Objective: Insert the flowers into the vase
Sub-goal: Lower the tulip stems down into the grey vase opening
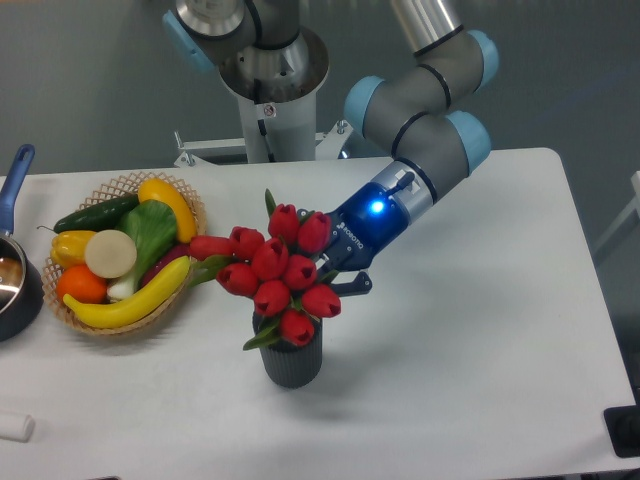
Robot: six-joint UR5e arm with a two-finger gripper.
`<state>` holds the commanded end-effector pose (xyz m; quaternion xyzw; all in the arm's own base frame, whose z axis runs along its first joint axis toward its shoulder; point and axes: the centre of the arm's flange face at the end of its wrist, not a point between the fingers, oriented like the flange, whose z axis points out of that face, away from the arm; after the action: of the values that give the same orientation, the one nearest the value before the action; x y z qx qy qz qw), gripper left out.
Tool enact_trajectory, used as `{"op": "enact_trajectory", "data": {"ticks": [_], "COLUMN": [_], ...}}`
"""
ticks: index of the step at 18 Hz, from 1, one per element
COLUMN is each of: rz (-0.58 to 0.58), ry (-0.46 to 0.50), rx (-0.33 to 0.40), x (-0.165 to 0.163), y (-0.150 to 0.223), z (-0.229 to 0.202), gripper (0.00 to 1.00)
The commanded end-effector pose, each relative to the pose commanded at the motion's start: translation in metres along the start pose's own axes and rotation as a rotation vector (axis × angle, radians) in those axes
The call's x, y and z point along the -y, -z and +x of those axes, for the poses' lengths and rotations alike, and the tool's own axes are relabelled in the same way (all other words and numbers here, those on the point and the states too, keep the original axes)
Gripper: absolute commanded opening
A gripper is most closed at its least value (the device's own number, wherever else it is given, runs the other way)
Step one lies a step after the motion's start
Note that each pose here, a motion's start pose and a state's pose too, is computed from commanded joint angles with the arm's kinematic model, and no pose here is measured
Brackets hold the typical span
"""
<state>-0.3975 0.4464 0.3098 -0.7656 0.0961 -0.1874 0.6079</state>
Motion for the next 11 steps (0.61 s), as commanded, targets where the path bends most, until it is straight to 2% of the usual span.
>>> {"op": "enact_trajectory", "data": {"ticks": [11], "rz": [-0.046], "ry": [0.020], "rx": [-0.016], "x": [-0.029], "y": [-0.014], "z": [0.001], "gripper": [0.19]}}
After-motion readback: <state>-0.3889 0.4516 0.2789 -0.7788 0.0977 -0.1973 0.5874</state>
